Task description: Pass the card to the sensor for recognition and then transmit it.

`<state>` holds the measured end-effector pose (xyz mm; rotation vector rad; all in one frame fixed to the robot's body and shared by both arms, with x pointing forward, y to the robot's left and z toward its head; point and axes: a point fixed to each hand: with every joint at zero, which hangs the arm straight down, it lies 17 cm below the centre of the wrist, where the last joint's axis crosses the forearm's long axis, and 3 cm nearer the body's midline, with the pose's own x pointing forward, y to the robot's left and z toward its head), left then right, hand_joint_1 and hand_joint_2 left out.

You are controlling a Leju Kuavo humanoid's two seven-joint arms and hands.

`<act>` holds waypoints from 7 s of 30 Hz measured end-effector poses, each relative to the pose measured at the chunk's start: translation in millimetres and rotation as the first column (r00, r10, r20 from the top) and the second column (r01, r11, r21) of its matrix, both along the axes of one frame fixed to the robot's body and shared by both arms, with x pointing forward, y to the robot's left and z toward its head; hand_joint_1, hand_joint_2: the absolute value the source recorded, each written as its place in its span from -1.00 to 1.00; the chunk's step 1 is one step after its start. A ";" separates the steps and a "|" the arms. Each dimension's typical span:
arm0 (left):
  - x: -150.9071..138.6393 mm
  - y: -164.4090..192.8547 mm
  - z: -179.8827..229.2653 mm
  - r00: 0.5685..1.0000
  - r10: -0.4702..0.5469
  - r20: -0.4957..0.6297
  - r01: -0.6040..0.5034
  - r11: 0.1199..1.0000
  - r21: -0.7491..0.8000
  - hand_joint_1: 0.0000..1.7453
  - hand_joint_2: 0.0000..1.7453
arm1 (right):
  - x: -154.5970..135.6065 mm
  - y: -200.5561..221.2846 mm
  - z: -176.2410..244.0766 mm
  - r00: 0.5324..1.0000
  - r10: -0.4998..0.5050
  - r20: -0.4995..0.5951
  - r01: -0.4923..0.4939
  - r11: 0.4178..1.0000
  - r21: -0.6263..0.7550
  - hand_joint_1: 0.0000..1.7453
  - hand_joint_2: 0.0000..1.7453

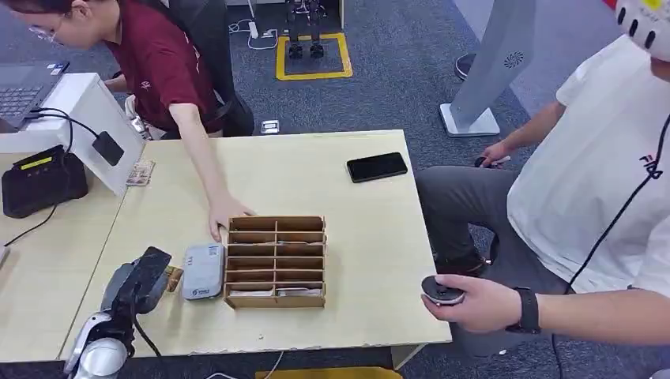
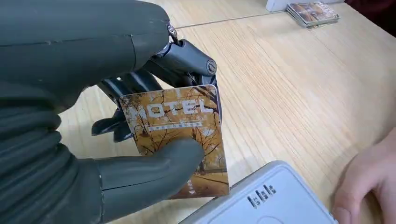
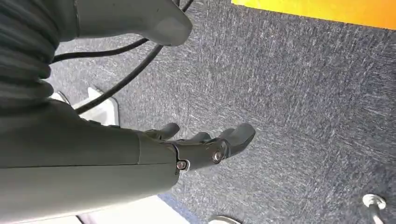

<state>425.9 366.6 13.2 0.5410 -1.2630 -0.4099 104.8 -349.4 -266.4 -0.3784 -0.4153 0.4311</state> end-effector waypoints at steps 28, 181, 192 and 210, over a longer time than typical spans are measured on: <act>-3.4 5.5 40.5 0.993 0.037 0.116 0.008 0.929 -0.369 1.00 1.00 | -0.5 5.4 -0.8 1.000 0.029 -0.006 -0.029 1.000 -0.003 -1.00 1.00; 67.6 -27.1 285.8 0.662 -0.189 0.725 -0.213 0.880 0.424 1.00 1.00 | 34.0 25.0 6.0 0.983 0.175 0.056 -0.175 0.985 -0.002 -1.00 1.00; 76.1 -20.2 276.7 0.687 -0.283 0.669 -0.268 0.757 0.596 1.00 1.00 | 40.7 27.8 7.2 0.978 0.199 0.062 -0.199 0.980 0.000 -1.00 1.00; 83.6 -17.6 255.9 0.718 -0.277 0.639 -0.227 0.774 0.591 -1.00 1.00 | 41.6 25.8 7.5 0.975 0.215 0.062 -0.215 0.977 -0.007 -1.00 1.00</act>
